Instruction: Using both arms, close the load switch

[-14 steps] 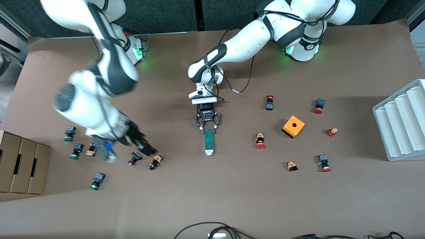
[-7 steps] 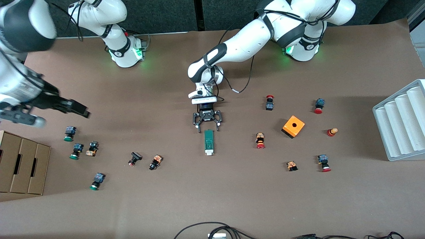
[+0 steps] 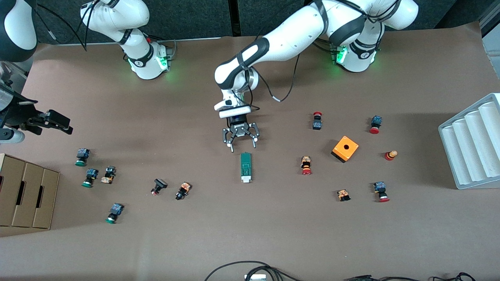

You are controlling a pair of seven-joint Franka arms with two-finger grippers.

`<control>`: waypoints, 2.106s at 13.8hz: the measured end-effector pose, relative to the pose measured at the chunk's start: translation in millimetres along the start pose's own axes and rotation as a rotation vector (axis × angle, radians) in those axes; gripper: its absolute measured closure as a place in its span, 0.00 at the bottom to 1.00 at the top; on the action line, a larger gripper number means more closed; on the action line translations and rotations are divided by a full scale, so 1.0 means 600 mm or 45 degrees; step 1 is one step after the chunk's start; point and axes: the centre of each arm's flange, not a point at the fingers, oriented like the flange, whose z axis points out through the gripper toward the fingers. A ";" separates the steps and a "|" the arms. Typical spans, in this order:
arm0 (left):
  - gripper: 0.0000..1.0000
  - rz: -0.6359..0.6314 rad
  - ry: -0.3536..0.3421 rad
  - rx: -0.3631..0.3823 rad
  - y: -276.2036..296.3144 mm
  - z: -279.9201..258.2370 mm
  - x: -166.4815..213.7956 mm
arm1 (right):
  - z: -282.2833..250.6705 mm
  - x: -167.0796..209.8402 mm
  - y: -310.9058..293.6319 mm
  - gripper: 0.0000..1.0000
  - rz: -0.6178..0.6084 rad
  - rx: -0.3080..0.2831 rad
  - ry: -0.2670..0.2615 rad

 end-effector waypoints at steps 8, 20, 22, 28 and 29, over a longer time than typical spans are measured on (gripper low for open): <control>0.00 0.002 -0.239 0.060 0.019 -0.073 0.212 | -0.009 0.010 0.003 0.00 -0.009 -0.020 0.017; 0.00 0.143 -0.723 0.004 -0.108 -0.085 0.649 | -0.017 0.018 -0.018 0.00 -0.037 -0.022 0.033; 0.00 0.175 -0.799 -0.030 -0.147 -0.061 0.710 | -0.017 0.018 -0.018 0.00 -0.037 -0.022 0.033; 0.00 0.217 -0.981 -0.162 -0.295 0.031 0.864 | -0.017 0.018 -0.018 0.00 -0.037 -0.022 0.033; 0.00 0.209 -1.005 -0.179 -0.318 0.049 0.881 | -0.017 0.018 -0.018 0.00 -0.037 -0.022 0.033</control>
